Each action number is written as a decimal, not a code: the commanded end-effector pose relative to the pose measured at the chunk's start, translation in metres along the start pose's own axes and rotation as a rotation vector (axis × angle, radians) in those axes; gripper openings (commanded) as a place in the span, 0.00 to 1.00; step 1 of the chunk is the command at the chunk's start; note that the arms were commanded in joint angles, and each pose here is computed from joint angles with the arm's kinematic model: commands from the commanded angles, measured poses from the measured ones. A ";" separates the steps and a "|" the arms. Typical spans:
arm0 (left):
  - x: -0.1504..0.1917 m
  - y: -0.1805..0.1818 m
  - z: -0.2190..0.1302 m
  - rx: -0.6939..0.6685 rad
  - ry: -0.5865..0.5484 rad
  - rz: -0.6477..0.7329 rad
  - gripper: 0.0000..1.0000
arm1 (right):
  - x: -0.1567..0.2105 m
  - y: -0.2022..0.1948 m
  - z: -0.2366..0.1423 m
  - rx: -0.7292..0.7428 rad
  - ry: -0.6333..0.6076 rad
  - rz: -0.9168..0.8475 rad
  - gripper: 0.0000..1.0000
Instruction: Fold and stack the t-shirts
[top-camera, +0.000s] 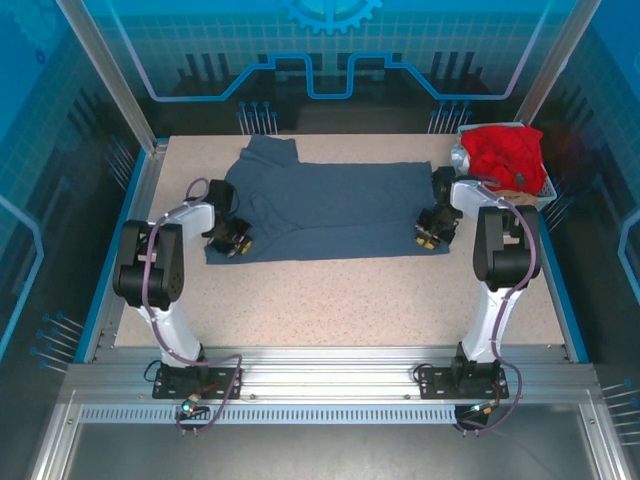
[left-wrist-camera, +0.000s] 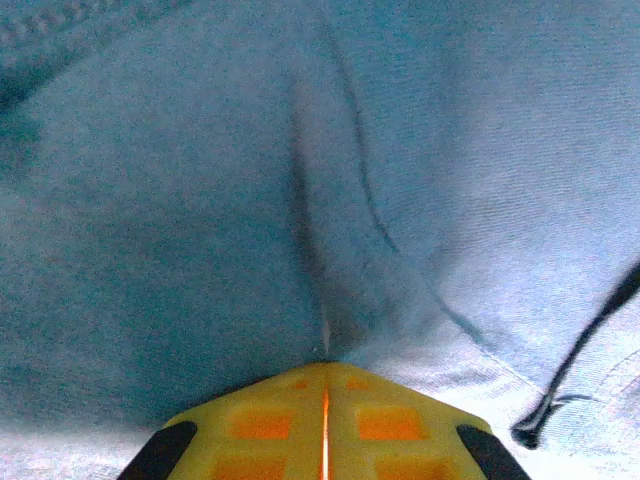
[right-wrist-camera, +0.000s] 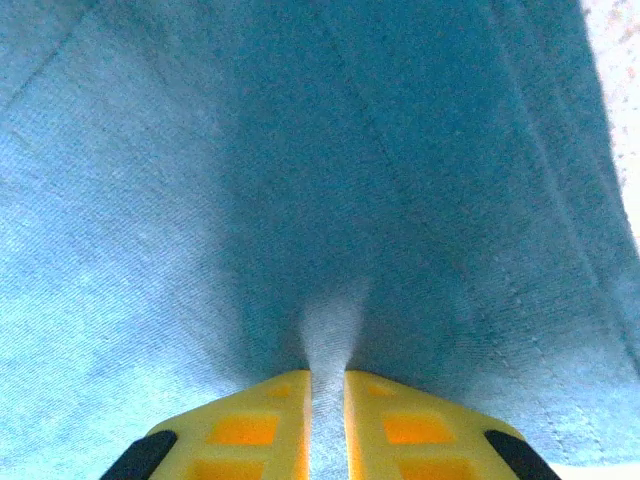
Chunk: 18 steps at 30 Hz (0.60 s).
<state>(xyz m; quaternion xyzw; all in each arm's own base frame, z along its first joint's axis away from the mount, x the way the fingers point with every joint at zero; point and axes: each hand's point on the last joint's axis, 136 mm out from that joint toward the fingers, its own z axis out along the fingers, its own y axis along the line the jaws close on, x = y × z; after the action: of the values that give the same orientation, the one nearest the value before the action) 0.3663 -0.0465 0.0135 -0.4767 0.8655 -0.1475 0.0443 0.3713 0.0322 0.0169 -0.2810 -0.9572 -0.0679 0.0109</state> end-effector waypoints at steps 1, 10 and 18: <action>0.011 0.041 -0.001 -0.090 -0.004 -0.111 0.09 | 0.031 -0.021 0.008 0.103 0.088 -0.001 0.18; 0.039 0.093 -0.030 -0.142 -0.023 -0.125 0.08 | 0.091 -0.055 -0.003 0.128 0.098 0.014 0.20; 0.055 0.020 -0.065 0.172 -0.016 -0.024 0.33 | 0.093 0.020 -0.063 -0.197 -0.163 -0.171 0.48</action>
<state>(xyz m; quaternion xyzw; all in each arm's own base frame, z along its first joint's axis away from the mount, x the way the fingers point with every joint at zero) 0.2911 -0.0415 0.0591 -0.5014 0.8461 -0.1577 0.0884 0.2786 0.0595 0.0609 -0.2415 -0.9676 -0.0681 -0.0280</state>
